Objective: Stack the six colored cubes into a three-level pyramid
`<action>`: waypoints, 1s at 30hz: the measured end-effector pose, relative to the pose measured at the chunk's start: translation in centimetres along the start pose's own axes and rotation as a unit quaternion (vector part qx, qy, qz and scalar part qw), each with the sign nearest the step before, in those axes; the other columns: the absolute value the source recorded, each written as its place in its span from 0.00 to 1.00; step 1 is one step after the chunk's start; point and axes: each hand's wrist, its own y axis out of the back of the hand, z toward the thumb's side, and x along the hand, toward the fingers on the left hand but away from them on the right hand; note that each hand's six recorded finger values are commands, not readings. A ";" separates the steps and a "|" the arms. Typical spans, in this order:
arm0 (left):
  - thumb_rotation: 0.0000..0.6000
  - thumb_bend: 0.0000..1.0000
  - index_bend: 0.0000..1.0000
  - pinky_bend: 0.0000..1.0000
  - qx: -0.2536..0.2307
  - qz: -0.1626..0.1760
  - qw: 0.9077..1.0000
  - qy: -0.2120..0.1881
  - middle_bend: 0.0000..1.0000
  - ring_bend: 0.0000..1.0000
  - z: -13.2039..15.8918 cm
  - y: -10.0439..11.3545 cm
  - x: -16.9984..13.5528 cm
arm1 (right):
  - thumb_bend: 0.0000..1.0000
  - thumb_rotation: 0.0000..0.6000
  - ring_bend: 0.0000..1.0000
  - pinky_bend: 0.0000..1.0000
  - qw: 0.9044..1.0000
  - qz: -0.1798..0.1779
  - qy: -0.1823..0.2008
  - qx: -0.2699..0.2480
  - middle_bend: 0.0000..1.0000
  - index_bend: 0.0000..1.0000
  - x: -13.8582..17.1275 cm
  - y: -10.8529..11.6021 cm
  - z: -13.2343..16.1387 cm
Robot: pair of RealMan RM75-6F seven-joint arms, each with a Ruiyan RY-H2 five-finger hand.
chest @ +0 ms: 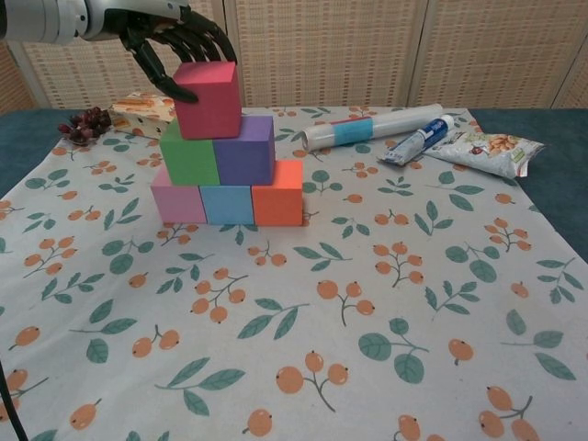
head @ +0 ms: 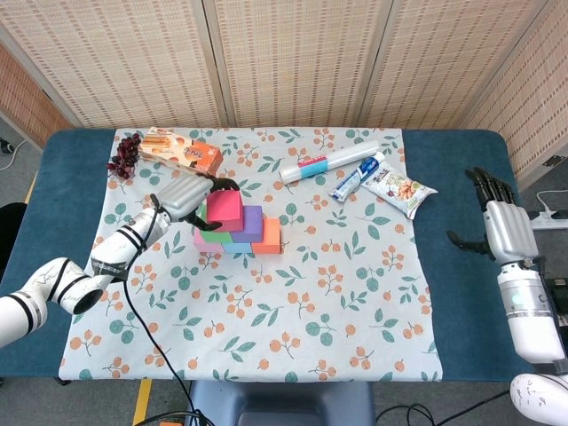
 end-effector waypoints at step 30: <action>1.00 0.31 0.19 0.18 0.005 -0.017 1.000 -0.005 0.18 0.08 -0.1 -0.5 0.2 | 0.13 1.00 0.00 0.00 1.000 -0.001 -0.003 0.000 0.00 0.00 -0.2 -0.1 0.2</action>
